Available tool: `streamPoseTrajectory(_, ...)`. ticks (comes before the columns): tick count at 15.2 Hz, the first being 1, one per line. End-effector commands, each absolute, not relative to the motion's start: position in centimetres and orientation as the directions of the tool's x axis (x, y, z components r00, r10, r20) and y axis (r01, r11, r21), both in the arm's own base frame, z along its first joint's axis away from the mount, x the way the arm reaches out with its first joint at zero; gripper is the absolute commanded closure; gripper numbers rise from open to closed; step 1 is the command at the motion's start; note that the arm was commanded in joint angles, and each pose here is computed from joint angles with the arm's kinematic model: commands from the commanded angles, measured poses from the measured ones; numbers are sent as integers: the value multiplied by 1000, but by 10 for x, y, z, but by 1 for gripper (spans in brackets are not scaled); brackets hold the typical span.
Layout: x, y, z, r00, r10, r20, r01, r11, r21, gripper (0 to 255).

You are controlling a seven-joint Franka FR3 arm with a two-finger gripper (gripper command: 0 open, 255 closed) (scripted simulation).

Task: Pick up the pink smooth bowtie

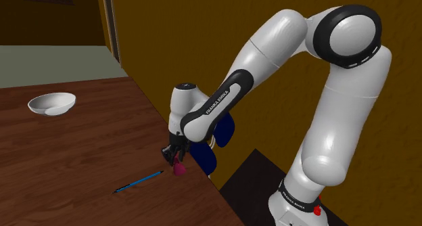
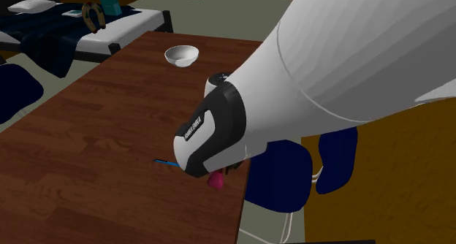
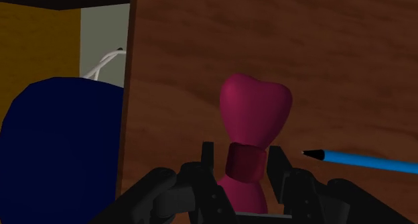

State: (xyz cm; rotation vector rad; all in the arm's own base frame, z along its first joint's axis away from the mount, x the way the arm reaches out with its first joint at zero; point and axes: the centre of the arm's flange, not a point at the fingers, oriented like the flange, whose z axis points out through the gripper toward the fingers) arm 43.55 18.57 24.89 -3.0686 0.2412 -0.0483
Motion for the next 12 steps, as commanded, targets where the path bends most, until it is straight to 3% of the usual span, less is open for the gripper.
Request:
streamPoseTrajectory(1, 434, 185, 260, 987, -157, 26, -155, -986, -65, 255)
streamPoseTrajectory(12, 434, 185, 308, 987, -157, 26, -155, -986, -65, 255)
